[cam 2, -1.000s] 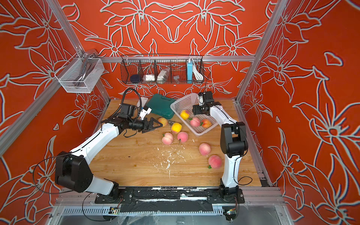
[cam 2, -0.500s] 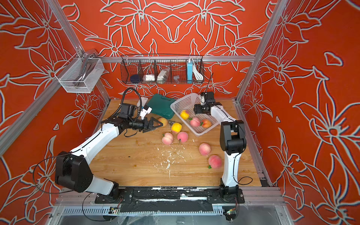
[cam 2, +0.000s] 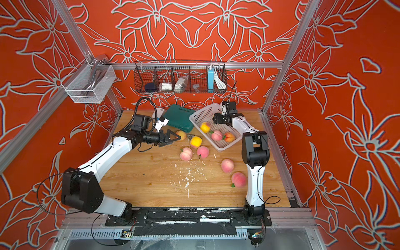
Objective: Put the peaches into the basket
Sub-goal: Place the peach in the basket.
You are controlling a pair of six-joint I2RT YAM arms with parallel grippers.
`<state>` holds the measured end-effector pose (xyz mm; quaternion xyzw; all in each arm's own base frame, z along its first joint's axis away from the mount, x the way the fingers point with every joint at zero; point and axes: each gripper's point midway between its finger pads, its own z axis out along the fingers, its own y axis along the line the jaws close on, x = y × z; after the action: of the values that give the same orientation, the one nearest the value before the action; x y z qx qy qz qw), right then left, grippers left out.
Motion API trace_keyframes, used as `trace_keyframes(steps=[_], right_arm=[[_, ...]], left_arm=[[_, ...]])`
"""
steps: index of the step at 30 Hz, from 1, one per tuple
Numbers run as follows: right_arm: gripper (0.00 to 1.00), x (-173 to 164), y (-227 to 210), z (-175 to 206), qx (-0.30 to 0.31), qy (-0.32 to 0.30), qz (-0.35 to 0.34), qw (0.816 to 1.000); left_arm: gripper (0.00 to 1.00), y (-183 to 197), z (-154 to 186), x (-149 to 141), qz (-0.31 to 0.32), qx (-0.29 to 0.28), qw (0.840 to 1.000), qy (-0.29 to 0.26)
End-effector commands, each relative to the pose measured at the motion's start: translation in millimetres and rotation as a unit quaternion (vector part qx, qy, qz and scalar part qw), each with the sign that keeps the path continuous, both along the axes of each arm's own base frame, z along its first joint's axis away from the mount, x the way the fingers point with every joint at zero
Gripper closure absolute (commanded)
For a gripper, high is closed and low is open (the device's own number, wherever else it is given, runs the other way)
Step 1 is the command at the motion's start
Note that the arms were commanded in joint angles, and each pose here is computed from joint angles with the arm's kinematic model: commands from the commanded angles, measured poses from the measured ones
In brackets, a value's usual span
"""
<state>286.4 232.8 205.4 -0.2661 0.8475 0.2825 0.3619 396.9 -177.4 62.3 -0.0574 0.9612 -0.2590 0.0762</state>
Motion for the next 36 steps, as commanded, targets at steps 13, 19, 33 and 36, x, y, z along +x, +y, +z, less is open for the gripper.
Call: trace_keyframes(steps=[13, 19, 33, 36], right_arm=[[0.01, 0, -7, 5, 0.002, -0.012, -0.013, 1.000], [0.01, -5, -1, 8, 0.002, -0.005, 0.016, 1.000], [0.01, -23, 21, 28, 0.041, -0.003, 0.101, 0.994], [0.01, -27, 28, 31, 0.057, -0.001, 0.115, 0.992]], left_arm=[[0.31, -4, -10, -5, -0.003, -0.003, 1.000, 0.012], [0.32, -3, 1, -7, -0.002, -0.006, 1.000, 0.003], [0.32, -24, 91, -23, -0.026, -0.088, 0.994, -0.060], [0.32, -36, 114, -29, -0.049, -0.120, 0.989, -0.076]])
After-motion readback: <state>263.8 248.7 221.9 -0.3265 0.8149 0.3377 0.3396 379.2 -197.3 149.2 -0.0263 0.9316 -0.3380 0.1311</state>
